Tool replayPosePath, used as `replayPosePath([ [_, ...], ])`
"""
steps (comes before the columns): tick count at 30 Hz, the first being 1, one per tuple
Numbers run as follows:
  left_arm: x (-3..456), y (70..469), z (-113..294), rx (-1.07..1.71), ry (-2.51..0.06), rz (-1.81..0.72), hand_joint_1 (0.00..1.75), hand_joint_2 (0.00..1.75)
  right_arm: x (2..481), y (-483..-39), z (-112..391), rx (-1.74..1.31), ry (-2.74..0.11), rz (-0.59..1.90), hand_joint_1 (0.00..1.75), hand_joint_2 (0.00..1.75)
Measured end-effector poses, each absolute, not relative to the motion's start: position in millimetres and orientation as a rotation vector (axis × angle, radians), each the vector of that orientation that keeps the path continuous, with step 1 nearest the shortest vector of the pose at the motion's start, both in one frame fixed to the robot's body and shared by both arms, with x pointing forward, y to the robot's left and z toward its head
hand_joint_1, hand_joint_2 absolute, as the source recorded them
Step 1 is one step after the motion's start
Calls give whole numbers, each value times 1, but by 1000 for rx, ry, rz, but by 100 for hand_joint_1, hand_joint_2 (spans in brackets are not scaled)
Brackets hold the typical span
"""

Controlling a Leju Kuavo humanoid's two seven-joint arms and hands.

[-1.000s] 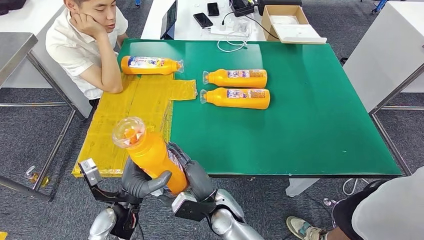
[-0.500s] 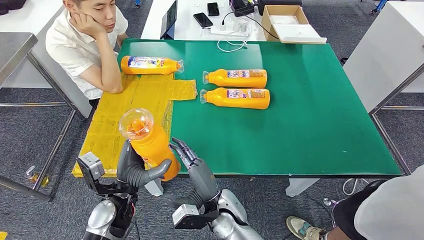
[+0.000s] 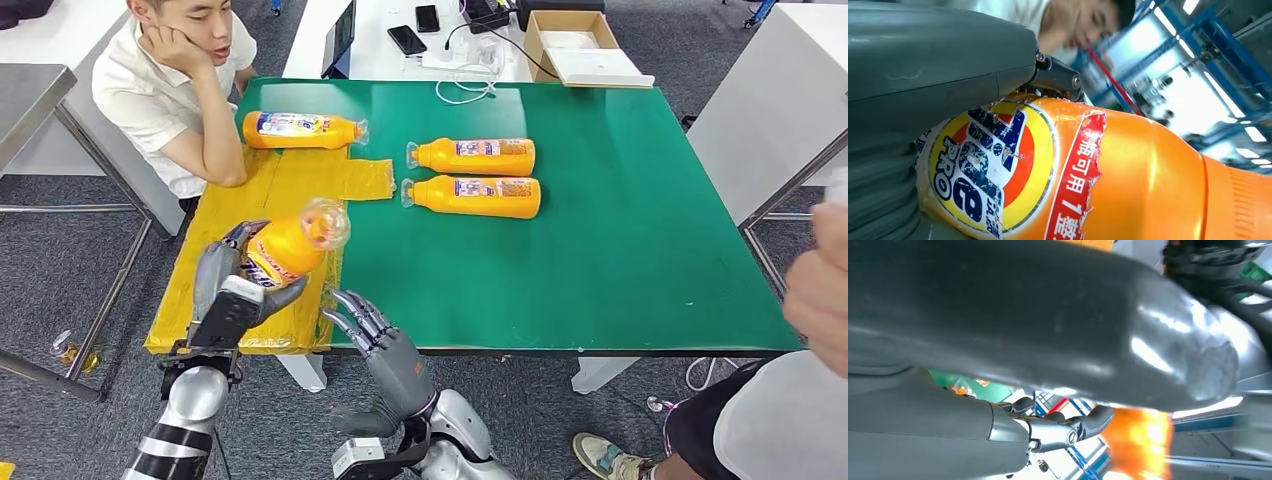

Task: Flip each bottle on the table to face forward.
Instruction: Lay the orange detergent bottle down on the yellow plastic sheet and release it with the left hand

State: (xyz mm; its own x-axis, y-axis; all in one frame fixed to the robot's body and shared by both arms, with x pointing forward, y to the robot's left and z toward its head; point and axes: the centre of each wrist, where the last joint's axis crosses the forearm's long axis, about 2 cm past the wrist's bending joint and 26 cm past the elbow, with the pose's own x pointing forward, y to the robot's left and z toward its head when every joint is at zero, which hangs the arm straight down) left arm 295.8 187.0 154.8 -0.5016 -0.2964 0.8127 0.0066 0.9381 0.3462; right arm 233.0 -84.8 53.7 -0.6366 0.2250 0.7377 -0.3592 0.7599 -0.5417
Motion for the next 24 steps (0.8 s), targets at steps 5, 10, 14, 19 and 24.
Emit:
replayPosePath([
  [5, 322, 194, 145, 325, -1994, -466, 175, 175, 229, -74, 57, 145, -2105, 864, 0, 0],
  [10, 351, 206, 137, 450, -1901, -522, 175, 175, 226, -66, 58, 201, -2104, 860, 0, 0],
  [14, 372, 216, 128, 600, -1821, -617, 175, 175, 224, -60, 59, 239, -2104, 872, 0, 0],
  [19, 381, 222, 116, 638, -1737, -677, 175, 175, 222, -56, 58, 265, -2105, 904, 0, 0],
  [24, 383, 222, 110, 644, -1681, -720, 175, 175, 222, -54, 58, 283, -2099, 909, 0, 0],
])
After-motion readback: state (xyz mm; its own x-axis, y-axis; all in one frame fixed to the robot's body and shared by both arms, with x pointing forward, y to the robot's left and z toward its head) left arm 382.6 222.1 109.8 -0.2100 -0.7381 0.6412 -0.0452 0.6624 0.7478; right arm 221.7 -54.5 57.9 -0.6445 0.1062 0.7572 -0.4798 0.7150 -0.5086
